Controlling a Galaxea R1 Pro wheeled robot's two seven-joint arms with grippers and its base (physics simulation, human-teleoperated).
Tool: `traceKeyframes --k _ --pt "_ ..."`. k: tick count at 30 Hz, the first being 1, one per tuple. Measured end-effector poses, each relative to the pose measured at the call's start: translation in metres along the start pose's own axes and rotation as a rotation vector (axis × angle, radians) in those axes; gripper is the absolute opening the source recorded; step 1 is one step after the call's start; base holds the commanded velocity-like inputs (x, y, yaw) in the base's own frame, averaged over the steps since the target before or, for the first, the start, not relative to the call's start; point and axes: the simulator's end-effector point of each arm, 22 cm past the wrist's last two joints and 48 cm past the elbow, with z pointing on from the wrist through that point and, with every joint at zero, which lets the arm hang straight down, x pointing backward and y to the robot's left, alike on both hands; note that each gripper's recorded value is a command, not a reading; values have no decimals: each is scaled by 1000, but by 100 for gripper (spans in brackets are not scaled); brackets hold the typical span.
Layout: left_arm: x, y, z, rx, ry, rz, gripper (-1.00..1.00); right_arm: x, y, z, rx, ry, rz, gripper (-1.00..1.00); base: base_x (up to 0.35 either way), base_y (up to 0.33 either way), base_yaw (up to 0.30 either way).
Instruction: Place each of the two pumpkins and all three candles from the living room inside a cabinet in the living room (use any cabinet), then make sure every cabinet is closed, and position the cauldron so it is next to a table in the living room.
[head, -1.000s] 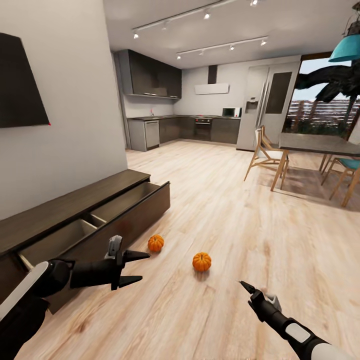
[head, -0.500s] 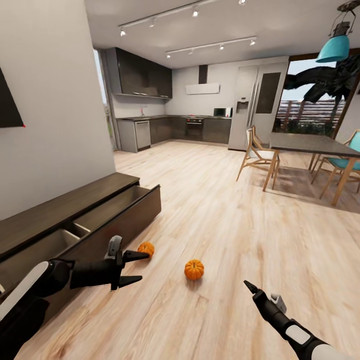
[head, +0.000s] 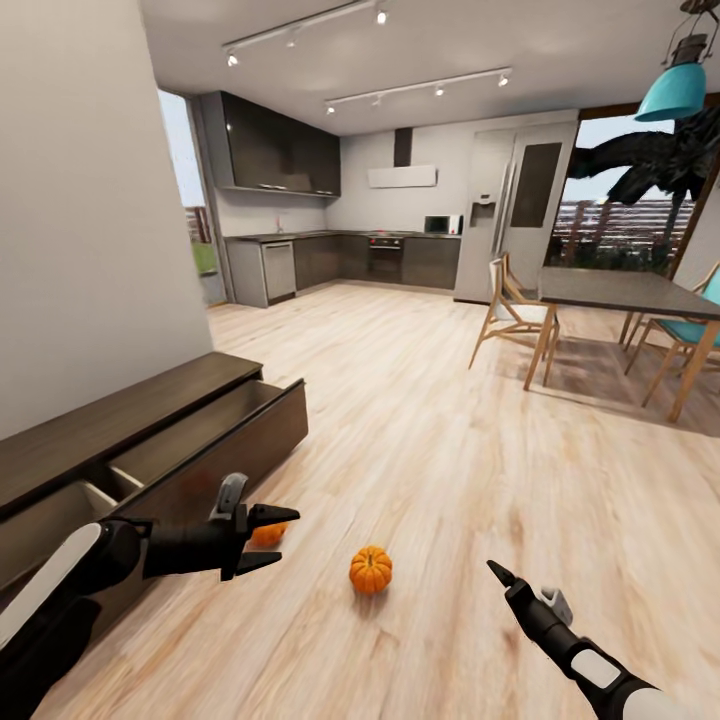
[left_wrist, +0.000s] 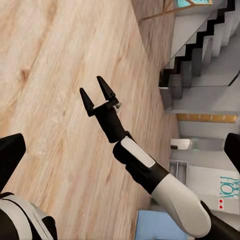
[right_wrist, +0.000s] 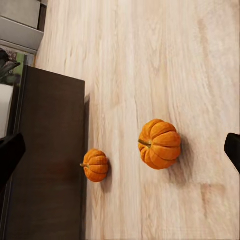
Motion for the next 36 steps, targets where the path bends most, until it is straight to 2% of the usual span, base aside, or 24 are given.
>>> traceKeyframes --k 14,20,24,26,29,33,36 --pt "0 0 1 -2 -1 3 100 1 0 0 -1 1 1 100 50 -12 0" --pt "0 0 1 -2 -2 4 100 3 -2 1 11 6 0 100 218 88 0" --pt "0 0 1 -2 -2 4 100 7 -17 1 84 17 -8 100 284 -8 0" --pt "0 1 1 -4 -2 4 100 12 -40 -2 191 40 -34 100 290 -106 0" --pt "0 1 1 -3 -1 4 100 20 -56 -5 269 84 -75 100 291 -92 0" --pt "0 1 1 -4 -1 4 100 24 -57 -5 281 111 -97 100 220 -28 0" --pt "0 1 1 -4 0 3 100 26 -46 -2 231 116 -100 100 26 -6 0"
